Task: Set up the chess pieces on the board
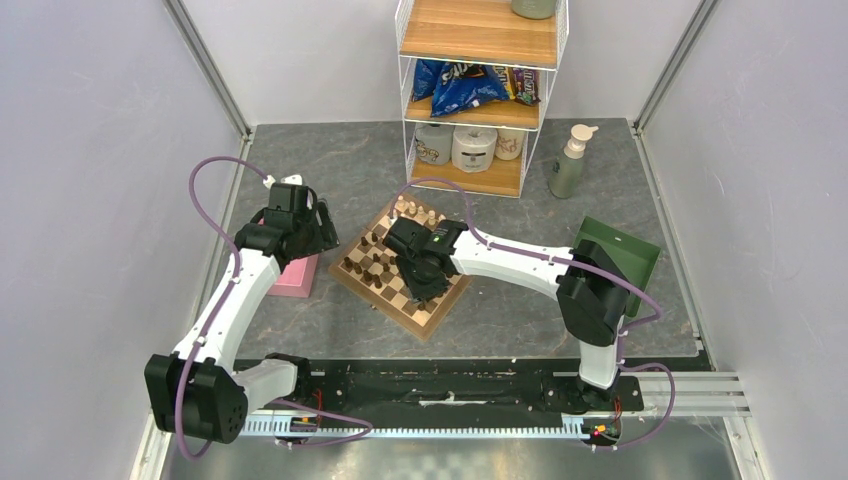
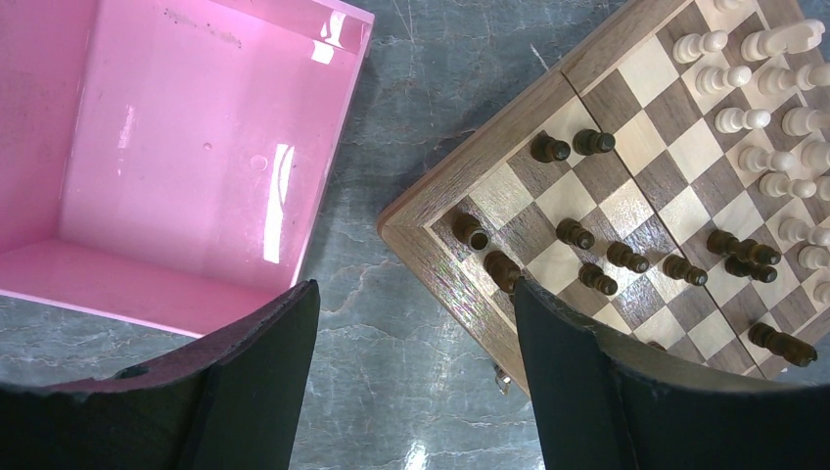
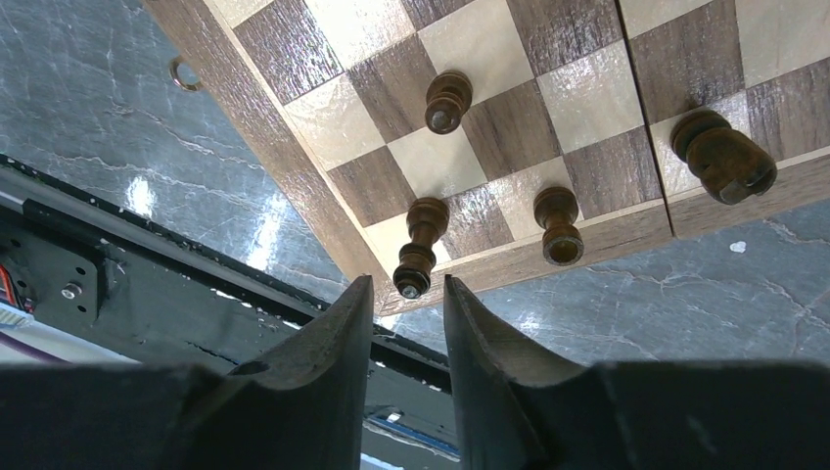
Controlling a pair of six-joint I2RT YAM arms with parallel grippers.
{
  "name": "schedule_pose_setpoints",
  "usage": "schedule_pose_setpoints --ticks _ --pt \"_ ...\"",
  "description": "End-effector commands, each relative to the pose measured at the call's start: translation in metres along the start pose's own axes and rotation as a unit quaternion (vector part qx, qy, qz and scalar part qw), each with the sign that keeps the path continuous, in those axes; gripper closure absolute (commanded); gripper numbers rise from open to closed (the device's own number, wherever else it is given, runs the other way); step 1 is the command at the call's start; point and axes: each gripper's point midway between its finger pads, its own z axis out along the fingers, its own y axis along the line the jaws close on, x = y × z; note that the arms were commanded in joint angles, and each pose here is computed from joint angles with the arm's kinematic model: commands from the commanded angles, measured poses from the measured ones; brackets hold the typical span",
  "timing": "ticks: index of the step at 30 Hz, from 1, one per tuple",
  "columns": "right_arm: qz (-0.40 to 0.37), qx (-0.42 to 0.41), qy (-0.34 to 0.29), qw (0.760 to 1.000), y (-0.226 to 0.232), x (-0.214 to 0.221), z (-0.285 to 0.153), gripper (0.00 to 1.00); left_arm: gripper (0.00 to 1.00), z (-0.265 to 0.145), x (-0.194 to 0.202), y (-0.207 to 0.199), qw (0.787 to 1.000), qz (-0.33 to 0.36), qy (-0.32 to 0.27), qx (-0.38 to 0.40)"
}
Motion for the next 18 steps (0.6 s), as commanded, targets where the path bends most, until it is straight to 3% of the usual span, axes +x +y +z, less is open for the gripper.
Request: schedule_pose_setpoints --ticks 1,11,18 --pt "-0.003 -0.012 -0.005 1.0 0.0065 -0.0048 0.0014 0.61 0.21 0.0032 -0.0043 -0.0016 1.0 0.013 -0.008 0.007" --pt "-0.005 0.0 -0.009 1.0 0.0038 -0.0082 0.0049 0.63 0.21 0.0031 -0.0046 -0.0019 1.0 0.012 -0.008 0.008" --pt "-0.009 0.005 -0.02 1.0 0.0023 -0.0135 0.0026 0.71 0.21 0.0038 -0.0023 -0.0016 1.0 0.012 -0.005 0.008"
